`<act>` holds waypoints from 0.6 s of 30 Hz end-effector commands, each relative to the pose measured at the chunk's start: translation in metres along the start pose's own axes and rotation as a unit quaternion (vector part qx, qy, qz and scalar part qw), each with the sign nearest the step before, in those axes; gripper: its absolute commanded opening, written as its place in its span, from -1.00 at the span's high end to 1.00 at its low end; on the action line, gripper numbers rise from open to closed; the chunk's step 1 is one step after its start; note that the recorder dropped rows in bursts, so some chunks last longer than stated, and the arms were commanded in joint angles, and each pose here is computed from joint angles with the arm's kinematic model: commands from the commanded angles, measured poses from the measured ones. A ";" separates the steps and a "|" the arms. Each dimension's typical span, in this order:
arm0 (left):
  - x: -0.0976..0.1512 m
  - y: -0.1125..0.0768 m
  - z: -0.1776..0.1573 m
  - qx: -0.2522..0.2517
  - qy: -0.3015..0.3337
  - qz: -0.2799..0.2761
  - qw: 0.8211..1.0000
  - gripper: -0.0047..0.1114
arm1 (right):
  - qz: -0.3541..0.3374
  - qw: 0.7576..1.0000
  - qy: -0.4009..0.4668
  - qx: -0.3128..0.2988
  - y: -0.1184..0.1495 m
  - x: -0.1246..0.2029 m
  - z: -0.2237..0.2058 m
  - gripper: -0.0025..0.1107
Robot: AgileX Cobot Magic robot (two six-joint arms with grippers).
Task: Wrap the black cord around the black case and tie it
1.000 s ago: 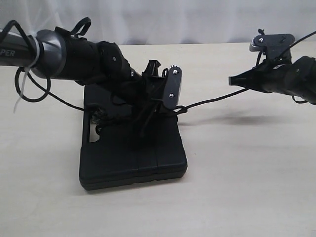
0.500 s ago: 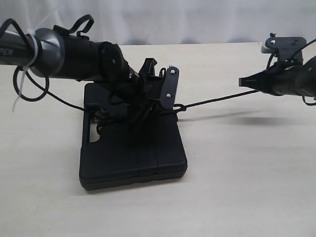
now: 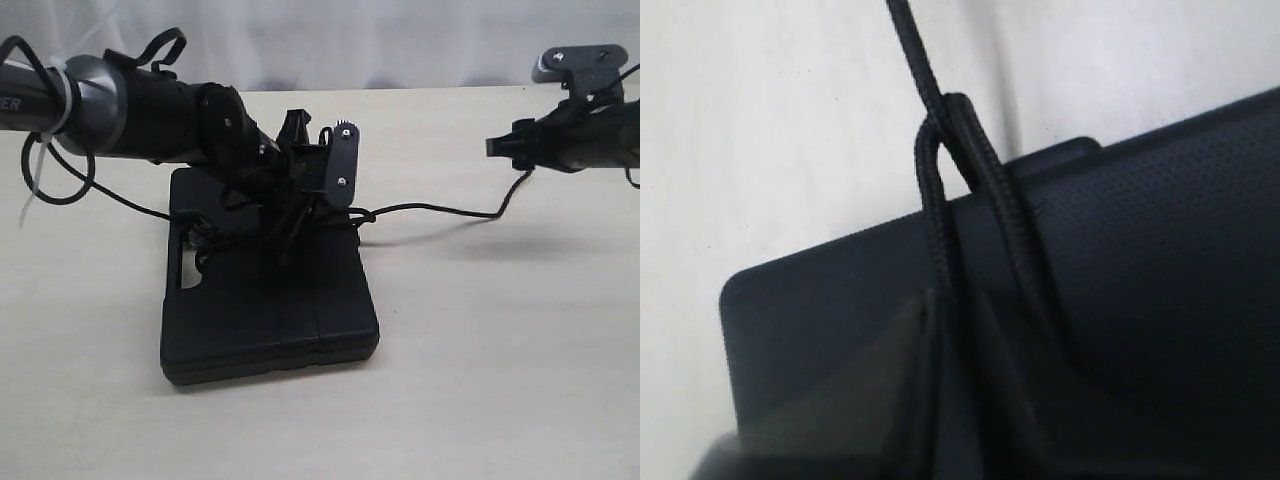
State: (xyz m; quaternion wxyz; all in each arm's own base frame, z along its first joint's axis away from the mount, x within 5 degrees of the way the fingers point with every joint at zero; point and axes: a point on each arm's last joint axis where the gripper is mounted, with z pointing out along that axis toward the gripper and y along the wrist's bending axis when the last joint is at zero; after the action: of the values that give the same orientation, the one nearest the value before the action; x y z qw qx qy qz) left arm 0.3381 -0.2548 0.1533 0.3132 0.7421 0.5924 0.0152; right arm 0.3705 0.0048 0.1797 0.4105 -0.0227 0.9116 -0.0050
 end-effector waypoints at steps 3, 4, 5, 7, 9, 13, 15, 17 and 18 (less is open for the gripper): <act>-0.004 0.005 -0.011 -0.016 -0.010 -0.020 1.000 0.52 | -0.095 0.993 0.021 -0.071 0.010 -0.017 -0.048 -0.20; -0.004 0.005 -0.011 -0.016 -0.010 -0.020 1.000 0.52 | -0.147 0.984 0.033 -0.095 0.016 -0.015 -0.053 -0.19; -0.004 0.005 -0.011 -0.016 -0.010 -0.020 1.000 0.52 | -0.187 0.974 0.043 -0.118 0.023 -0.013 -0.056 -0.18; -0.004 0.005 -0.011 -0.014 -0.010 -0.020 1.000 0.52 | -0.231 0.960 0.042 -0.152 0.041 -0.008 -0.054 -0.18; -0.004 0.004 -0.011 -0.011 -0.009 -0.019 1.000 0.52 | -0.275 0.946 0.034 -0.168 0.059 -0.001 -0.044 -0.18; -0.004 0.004 -0.011 -0.007 -0.009 -0.018 1.000 0.52 | -0.404 0.899 0.041 -0.165 0.097 0.031 0.001 -0.18; -0.004 0.005 -0.011 -0.012 -0.009 -0.018 1.000 0.52 | -0.433 0.893 0.021 -0.122 0.107 0.039 0.019 -0.18; -0.004 0.005 -0.011 -0.014 -0.010 -0.018 1.000 0.52 | -0.458 0.884 0.003 -0.093 0.118 0.044 0.030 -0.18; -0.004 0.005 -0.011 -0.014 -0.010 -0.018 1.000 0.52 | -0.470 0.879 -0.005 -0.079 0.124 0.049 0.036 -0.17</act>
State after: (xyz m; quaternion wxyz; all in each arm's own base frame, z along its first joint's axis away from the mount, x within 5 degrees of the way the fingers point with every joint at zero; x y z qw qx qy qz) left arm 0.3365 -0.2544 0.1621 0.3208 0.7361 0.5959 0.0113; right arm 0.3565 0.1202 0.1215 0.3439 -0.4739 0.8057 -0.0898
